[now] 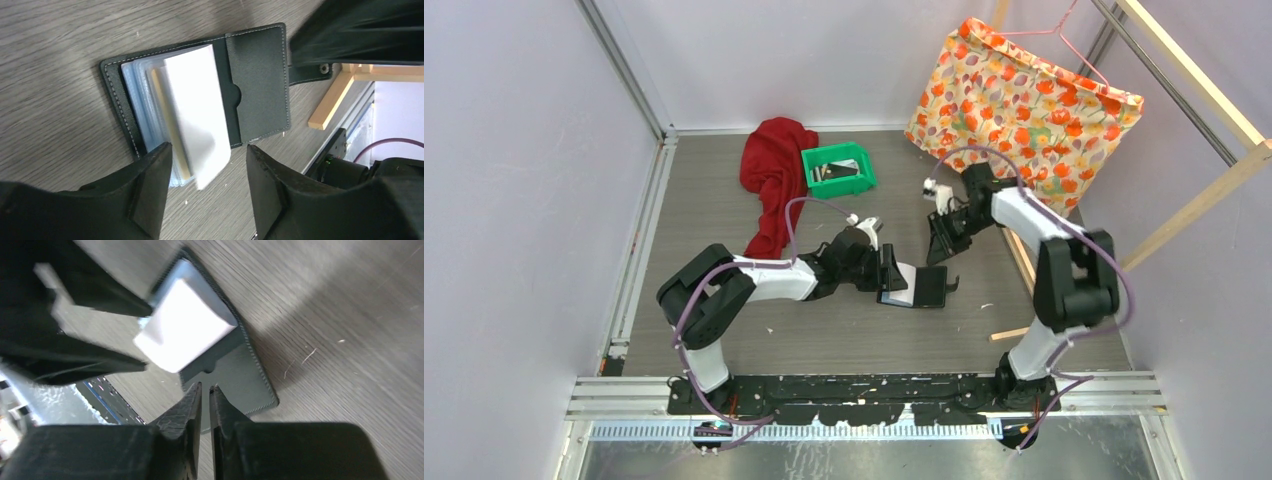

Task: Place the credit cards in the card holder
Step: Open the card holder at the center of the board.

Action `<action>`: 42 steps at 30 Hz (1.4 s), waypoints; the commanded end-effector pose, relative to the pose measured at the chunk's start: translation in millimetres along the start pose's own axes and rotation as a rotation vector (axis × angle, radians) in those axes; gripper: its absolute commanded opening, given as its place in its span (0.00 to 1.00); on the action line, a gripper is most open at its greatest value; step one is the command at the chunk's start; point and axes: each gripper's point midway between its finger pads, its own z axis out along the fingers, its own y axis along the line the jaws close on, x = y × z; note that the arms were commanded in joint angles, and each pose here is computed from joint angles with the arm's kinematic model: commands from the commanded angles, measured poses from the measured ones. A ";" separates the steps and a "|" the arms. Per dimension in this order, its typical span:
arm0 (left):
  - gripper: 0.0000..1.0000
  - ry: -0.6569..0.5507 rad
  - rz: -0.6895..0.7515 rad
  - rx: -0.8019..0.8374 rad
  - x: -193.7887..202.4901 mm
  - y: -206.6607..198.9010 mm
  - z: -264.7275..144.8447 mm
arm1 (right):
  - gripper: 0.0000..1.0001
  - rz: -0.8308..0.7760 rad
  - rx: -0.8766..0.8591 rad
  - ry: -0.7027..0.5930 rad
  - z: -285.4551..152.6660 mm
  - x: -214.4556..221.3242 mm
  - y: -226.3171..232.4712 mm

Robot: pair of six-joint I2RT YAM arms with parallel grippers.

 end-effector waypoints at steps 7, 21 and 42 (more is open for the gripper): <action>0.64 0.013 0.051 -0.066 -4.1 -9.2 -3.5 | 0.09 0.166 0.133 0.372 56.4 78.5 -55.6; 0.62 0.109 0.036 -0.137 13.3 -6.2 6.7 | 0.09 0.150 0.154 0.376 57.6 75.5 -57.9; 0.59 0.147 0.083 -0.119 17.8 -24.2 12.4 | 0.10 0.141 0.150 0.382 59.3 75.0 -55.9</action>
